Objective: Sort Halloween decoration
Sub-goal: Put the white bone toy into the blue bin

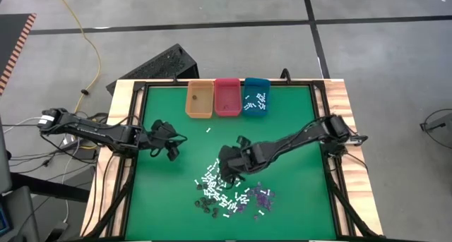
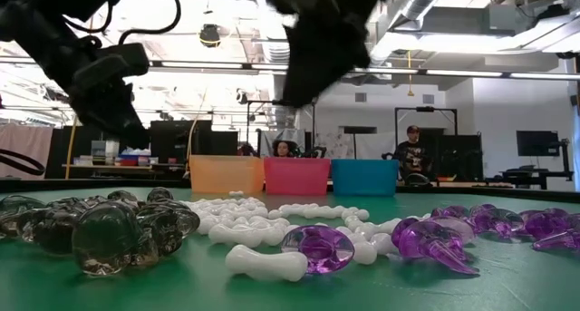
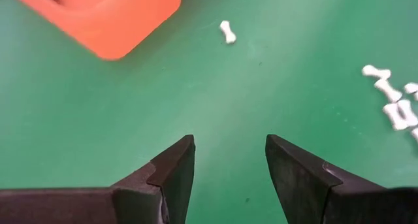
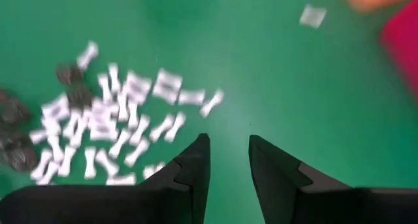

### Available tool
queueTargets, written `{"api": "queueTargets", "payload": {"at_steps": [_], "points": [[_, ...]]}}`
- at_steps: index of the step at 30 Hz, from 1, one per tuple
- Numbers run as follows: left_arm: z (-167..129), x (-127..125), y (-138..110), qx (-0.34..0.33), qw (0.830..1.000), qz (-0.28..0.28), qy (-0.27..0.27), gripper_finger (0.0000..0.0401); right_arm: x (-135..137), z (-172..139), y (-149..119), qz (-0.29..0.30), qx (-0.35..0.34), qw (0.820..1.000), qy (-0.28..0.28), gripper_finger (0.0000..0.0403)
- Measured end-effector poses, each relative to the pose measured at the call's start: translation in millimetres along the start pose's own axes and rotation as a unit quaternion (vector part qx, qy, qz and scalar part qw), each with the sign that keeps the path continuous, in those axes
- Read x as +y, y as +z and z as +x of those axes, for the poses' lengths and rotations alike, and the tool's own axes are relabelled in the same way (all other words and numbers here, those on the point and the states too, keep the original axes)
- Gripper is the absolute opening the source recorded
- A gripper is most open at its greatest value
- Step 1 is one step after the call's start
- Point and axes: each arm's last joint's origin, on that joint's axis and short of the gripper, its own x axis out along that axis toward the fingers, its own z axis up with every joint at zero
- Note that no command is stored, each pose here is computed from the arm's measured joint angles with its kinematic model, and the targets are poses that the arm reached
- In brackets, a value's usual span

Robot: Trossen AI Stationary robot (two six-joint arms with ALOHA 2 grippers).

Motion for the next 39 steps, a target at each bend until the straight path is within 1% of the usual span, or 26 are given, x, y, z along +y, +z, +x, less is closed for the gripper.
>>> {"api": "queueTargets", "payload": {"at_steps": [3, 7, 12, 15, 20, 29, 32, 36, 39], "points": [[-0.7, -2.0, 3.6, -0.017, 1.000, 0.005, -0.012, 0.0179, -11.4, -21.1, 13.5, -0.032, -0.042, 0.999, -0.003, 0.0136], [-5.0, -5.7, 12.7, -0.061, 0.997, 0.013, -0.042, 0.0179, -29.9, -50.7, 27.1, -0.079, -0.086, 0.993, -0.018, 0.0136], [-16.9, -5.9, 21.6, -0.108, 0.991, 0.026, -0.081, 0.0179, -58.6, -96.0, 37.9, -0.113, -0.126, 0.985, -0.017, 0.0136], [-27.0, -2.8, 25.7, -0.138, 0.986, 0.029, -0.092, 0.0179, -79.9, -123.5, 38.0, -0.114, -0.137, 0.984, -0.026, 0.0136], [-44.3, 4.6, 29.2, -0.178, 0.978, 0.019, -0.108, 0.0179, -117.2, -173.5, 30.9, -0.090, -0.166, 0.981, -0.044, 0.0136], [-61.5, 15.4, 27.5, -0.207, 0.971, 0.004, -0.116, 0.0179, -162.9, -245.9, 3.0, -0.068, -0.222, 0.972, -0.021, 0.0136], [-65.1, 17.3, 27.7, -0.217, 0.969, -0.001, -0.119, 0.0179, -178.6, -266.0, -11.7, -0.057, -0.243, 0.968, -0.027, 0.0136], [-68.2, 19.1, 27.5, -0.223, 0.967, -0.004, -0.122, 0.0179, -199.6, -275.0, -47.6, -0.036, -0.273, 0.961, -0.028, 0.0136], [-68.2, 19.5, 27.0, -0.222, 0.968, -0.004, -0.121, 0.0179, -214.3, -271.7, -74.5, 0.003, -0.319, 0.948, -0.024, 0.0136]]}}
